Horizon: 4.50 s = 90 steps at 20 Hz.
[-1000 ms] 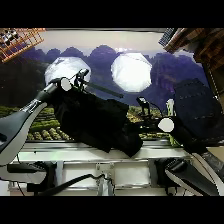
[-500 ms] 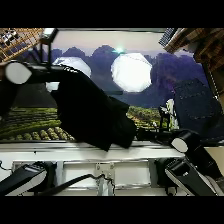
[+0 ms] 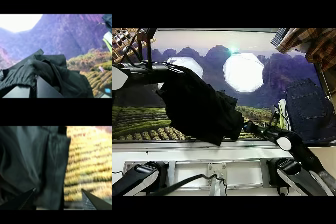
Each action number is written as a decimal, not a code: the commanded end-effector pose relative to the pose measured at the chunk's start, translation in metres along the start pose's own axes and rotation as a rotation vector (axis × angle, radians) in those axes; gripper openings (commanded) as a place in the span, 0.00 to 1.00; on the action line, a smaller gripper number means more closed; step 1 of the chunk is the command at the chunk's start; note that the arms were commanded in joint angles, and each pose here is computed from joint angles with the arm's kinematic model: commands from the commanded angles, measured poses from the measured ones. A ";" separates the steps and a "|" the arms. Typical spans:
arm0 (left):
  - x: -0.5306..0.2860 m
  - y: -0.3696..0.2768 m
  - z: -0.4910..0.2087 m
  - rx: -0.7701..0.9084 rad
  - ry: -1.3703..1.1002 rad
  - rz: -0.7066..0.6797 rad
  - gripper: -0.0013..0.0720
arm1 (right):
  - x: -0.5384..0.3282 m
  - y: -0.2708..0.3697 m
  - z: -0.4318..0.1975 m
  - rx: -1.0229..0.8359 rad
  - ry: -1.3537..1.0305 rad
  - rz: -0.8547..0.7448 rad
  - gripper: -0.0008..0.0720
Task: Fold the clothes and pants, and hang the long-sleeved shirts on hangers.
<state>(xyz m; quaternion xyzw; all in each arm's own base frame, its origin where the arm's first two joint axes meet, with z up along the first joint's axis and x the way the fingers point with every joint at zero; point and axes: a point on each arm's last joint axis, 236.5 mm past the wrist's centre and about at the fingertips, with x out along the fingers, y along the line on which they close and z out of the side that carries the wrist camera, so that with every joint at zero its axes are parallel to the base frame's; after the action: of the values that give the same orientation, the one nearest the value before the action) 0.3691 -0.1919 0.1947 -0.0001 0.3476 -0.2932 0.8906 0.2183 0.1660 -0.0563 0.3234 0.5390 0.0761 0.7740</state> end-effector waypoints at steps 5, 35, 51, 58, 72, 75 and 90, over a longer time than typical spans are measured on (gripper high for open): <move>-0.001 -0.002 -0.005 0.001 0.020 -0.006 0.02 | 0.072 0.017 0.025 -0.056 0.099 -0.027 0.88; -0.328 -0.148 0.100 0.174 -0.808 -0.201 0.02 | -0.550 0.321 0.169 -0.753 -1.368 0.520 0.04; 0.088 0.185 -0.069 -0.149 0.198 0.467 0.15 | -0.053 0.272 0.362 -0.591 -0.560 0.191 0.67; 0.081 0.239 -0.089 -0.538 0.179 0.466 0.82 | -0.024 0.201 0.286 -0.662 -0.141 -0.026 0.55; 0.022 0.077 -0.258 -0.923 0.421 0.241 0.59 | -0.035 0.091 0.097 -0.265 -0.015 0.105 0.50; 0.028 0.074 -0.291 -0.962 0.468 0.253 0.59 | -0.029 0.047 0.053 -0.138 0.033 0.066 0.50; 0.110 0.087 -0.263 -1.317 0.218 0.094 0.18 | -0.033 0.035 0.027 -0.054 0.056 0.083 0.47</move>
<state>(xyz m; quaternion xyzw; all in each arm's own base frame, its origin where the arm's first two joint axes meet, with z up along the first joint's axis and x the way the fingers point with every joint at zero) 0.2972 -0.1147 -0.0932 -0.4707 0.5676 0.0443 0.6741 0.2409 0.1657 -0.0057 0.3140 0.5397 0.1352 0.7693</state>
